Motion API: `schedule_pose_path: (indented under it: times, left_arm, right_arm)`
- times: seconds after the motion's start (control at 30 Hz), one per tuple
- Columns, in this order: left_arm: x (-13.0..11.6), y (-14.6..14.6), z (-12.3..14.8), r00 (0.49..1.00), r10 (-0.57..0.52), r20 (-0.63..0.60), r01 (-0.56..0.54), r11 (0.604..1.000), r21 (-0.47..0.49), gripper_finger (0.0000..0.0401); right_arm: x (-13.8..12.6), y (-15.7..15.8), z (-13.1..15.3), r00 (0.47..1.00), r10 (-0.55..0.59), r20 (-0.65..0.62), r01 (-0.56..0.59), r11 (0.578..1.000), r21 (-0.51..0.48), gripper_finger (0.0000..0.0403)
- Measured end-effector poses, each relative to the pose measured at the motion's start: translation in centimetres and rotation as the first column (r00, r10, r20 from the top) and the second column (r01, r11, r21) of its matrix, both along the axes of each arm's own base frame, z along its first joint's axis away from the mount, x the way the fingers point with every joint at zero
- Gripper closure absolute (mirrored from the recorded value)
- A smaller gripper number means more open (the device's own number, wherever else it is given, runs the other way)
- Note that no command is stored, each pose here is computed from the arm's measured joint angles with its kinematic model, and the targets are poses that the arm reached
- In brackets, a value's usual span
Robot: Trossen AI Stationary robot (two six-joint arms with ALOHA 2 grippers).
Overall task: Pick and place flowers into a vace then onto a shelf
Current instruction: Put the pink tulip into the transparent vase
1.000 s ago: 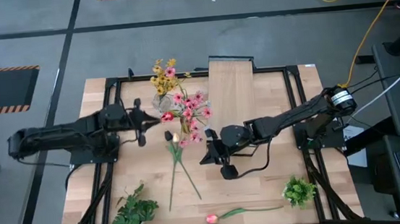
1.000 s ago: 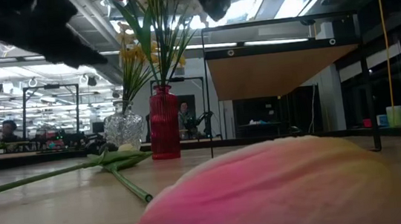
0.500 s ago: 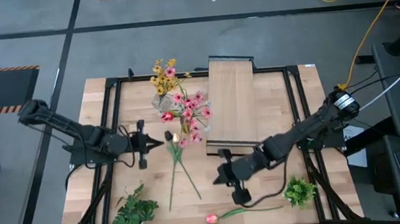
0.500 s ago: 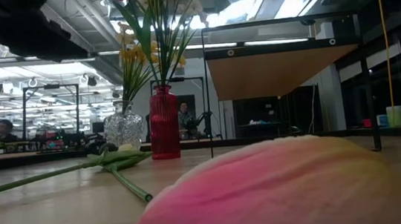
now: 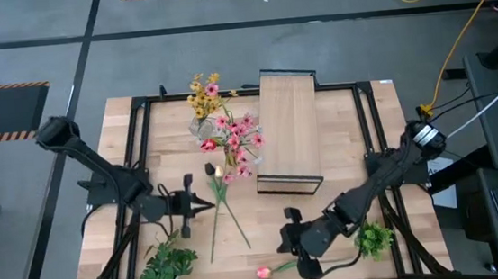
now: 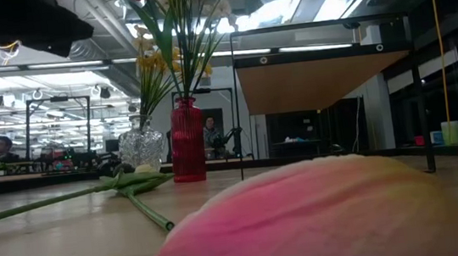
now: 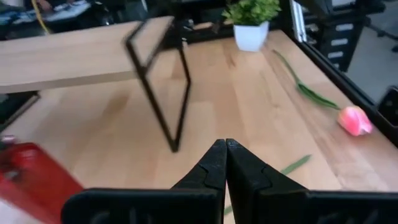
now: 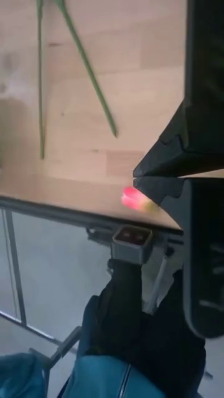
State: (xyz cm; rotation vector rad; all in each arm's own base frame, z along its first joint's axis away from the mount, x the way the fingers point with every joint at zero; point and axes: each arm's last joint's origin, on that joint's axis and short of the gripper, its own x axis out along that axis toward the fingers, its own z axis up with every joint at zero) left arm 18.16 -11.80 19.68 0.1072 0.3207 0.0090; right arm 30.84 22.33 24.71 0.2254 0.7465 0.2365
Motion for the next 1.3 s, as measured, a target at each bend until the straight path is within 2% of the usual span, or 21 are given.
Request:
schedule_pose_path:
  times: [0.23, 0.37, 0.5, 0.63, 0.93, 1.17, 1.3]
  left_arm:
    - [2.2, -2.9, -0.3, 0.998, -0.024, -0.050, 0.026, 0.999, 0.036, 0.0398]
    - [2.9, -3.6, -0.9, 0.997, -0.010, -0.073, 0.010, 1.000, 0.001, 0.0400]
    - [3.1, -3.8, -1.4, 0.996, 0.011, -0.089, -0.016, 0.999, -0.046, 0.0399]
    - [3.1, -3.8, -1.6, 0.995, 0.022, -0.093, -0.028, 0.997, -0.070, 0.0399]
    - [3.1, -3.8, -1.7, 0.995, 0.017, -0.103, -0.024, 0.998, -0.065, 0.0396]
    - [3.0, -3.8, -1.7, 0.993, 0.006, -0.114, -0.015, 0.996, -0.084, 0.0396]
    - [3.0, -3.8, -1.7, 0.993, 0.006, -0.115, -0.016, 0.996, -0.083, 0.0396]
  right_arm:
    - [-1.1, 1.1, -0.3, 0.999, -0.001, -0.049, 0.002, 1.000, 0.020, 0.0402]
    - [-1.4, 1.9, -0.8, 0.993, -0.011, -0.114, 0.011, 1.000, 0.003, 0.0402]
    - [-1.1, 2.9, -1.2, 0.977, -0.028, -0.213, 0.008, 0.996, -0.094, 0.0403]
    - [0.0, 4.0, -1.8, 0.954, -0.071, -0.291, 0.029, 0.989, -0.145, 0.0403]
    - [0.6, 6.5, -2.6, 0.934, -0.033, -0.355, -0.025, 0.987, -0.158, 0.0394]
    - [0.0, 6.6, -2.8, 0.916, -0.098, -0.390, 0.044, 0.988, -0.146, 0.0380]
    - [-0.1, 6.7, -2.9, 0.916, -0.109, -0.386, 0.049, 0.986, -0.162, 0.0357]
